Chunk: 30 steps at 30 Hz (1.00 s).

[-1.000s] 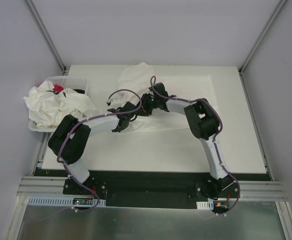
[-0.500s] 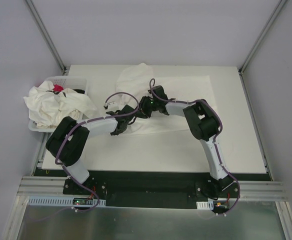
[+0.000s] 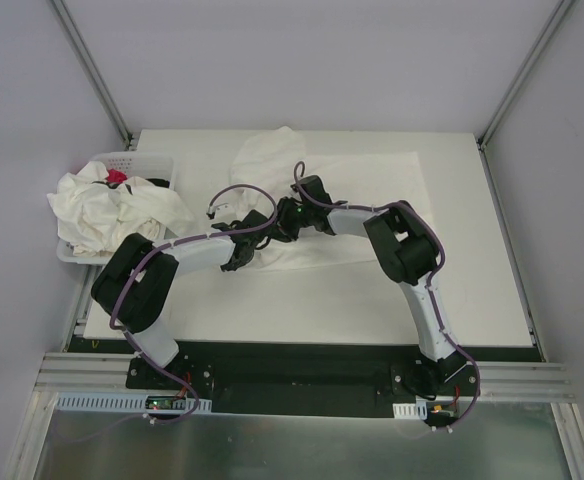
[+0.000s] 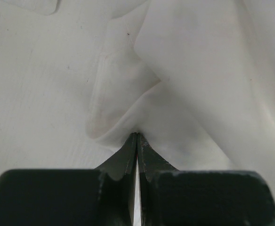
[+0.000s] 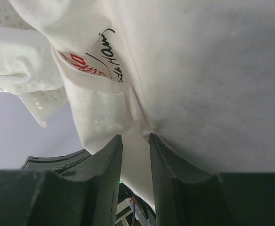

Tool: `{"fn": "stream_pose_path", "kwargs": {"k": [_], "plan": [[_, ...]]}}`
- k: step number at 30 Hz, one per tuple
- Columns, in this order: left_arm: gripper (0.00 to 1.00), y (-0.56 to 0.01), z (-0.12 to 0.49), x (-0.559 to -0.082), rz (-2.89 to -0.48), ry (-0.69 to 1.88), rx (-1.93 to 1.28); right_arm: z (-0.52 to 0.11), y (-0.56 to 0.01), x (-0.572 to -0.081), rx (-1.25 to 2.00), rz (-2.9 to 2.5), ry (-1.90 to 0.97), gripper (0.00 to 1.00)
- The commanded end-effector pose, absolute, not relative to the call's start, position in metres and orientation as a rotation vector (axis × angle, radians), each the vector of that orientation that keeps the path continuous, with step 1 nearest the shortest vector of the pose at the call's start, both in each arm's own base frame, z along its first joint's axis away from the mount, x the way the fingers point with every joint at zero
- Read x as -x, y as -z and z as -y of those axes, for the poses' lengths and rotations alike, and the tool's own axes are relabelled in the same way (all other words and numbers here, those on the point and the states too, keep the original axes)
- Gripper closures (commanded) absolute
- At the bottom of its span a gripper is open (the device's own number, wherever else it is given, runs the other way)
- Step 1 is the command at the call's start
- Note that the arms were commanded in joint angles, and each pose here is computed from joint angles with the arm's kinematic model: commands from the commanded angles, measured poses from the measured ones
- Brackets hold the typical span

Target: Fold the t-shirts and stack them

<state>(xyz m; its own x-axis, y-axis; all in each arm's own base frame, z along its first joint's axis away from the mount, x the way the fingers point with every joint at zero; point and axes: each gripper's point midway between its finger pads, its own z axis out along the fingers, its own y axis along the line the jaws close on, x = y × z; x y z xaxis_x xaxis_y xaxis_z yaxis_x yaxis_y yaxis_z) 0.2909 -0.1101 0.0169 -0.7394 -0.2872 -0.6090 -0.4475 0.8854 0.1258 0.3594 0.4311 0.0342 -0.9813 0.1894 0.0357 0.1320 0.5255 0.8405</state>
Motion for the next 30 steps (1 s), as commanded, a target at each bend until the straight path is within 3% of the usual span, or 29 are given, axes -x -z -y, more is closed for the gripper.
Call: {"fn": "stream_pose_path", "kwargs": {"k": [1, 15, 18, 22, 24, 30], "plan": [[1.00, -0.009, 0.107, -0.270, -2.537, -0.372, 0.521, -0.437, -0.080, -0.368, -0.226, -2.604, -1.563, 0.68], [1.00, -0.008, 0.108, -0.271, -2.544, -0.378, 0.516, -0.461, -0.082, -0.343, -0.177, -2.623, -1.607, 0.69], [1.00, -0.008, 0.109, -0.272, -2.544, -0.374, 0.515, -0.462, -0.078, -0.344, -0.179, -2.630, -1.604, 0.73], [1.00, -0.008, 0.108, -0.271, -2.544, -0.379, 0.514, -0.461, -0.075, -0.346, -0.189, -2.636, -1.597, 0.93], [1.00, -0.009, 0.109, -0.273, -2.540, -0.376, 0.515, -0.458, -0.074, -0.349, -0.198, -2.634, -1.591, 0.99], [1.00, -0.008, 0.111, -0.273, -2.548, -0.373, 0.505, -0.438, -0.078, -0.375, -0.246, -2.593, -1.569, 0.99]]}}
